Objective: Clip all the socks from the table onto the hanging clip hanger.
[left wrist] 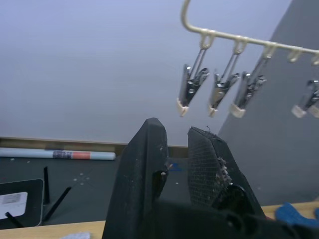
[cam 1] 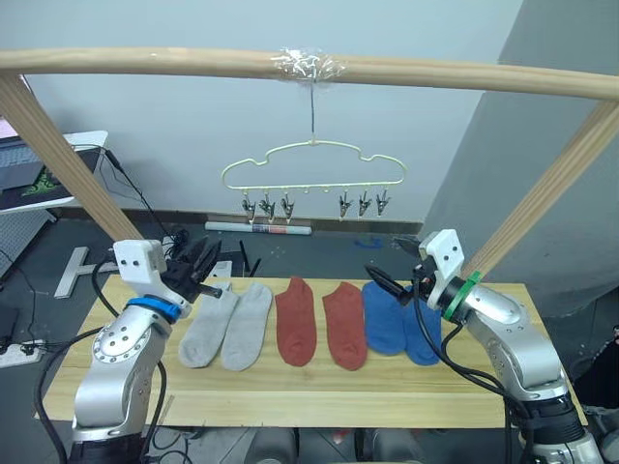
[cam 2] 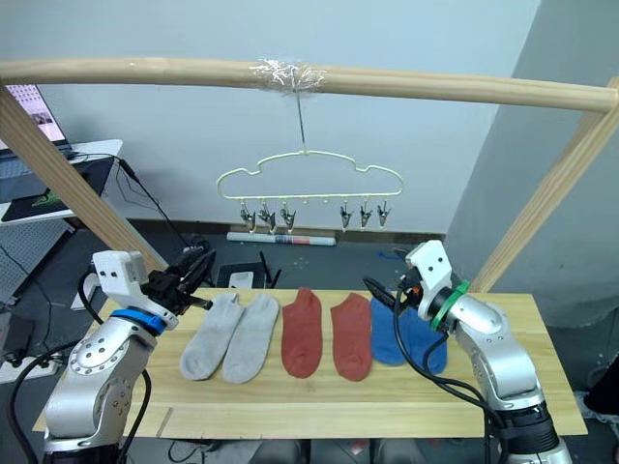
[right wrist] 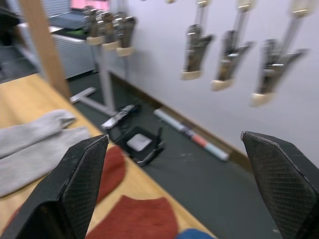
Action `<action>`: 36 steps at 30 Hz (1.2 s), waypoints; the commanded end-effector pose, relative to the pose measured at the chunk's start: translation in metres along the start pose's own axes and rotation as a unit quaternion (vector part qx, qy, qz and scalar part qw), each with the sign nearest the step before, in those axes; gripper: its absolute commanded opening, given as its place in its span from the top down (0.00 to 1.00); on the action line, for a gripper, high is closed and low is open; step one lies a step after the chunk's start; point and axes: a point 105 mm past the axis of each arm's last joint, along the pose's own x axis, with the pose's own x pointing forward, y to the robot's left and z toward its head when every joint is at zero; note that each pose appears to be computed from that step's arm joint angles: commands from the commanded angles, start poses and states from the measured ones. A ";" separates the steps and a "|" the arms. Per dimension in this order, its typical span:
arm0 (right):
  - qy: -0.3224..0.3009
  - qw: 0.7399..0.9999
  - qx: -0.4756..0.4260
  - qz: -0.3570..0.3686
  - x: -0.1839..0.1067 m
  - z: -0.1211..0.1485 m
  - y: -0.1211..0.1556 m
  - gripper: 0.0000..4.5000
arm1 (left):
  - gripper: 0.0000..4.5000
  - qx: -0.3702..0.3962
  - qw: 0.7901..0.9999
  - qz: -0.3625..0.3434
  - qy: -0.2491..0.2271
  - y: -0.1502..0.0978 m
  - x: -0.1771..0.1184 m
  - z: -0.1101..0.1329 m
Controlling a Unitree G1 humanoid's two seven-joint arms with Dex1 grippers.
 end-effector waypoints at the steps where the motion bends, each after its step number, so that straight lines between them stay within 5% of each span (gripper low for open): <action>1: -0.035 0.998 -0.015 0.055 0.006 0.026 0.016 0.00 | 0.76 0.021 0.999 0.010 -0.028 -0.001 0.011 0.011; 5: -0.045 0.996 -0.024 0.076 0.013 0.035 0.024 0.00 | 0.68 0.026 0.998 0.004 -0.051 -0.010 0.017 0.016; 11: -0.073 0.992 -0.032 0.098 0.027 0.053 0.038 0.00 | 0.27 -0.010 0.997 0.005 -0.076 -0.034 0.028 0.026; 25: -0.093 0.989 -0.038 0.104 0.035 0.063 0.041 0.00 | 0.27 -0.036 0.993 0.061 -0.093 -0.018 0.042 0.038; 31: -0.104 0.988 -0.035 0.104 0.036 0.072 0.043 0.00 | 0.59 -0.030 0.995 0.029 -0.091 -0.027 0.053 0.036; 36: -0.107 0.989 -0.035 0.100 0.035 0.075 0.041 0.00 | 0.59 -0.026 0.995 0.027 -0.090 -0.027 0.055 0.036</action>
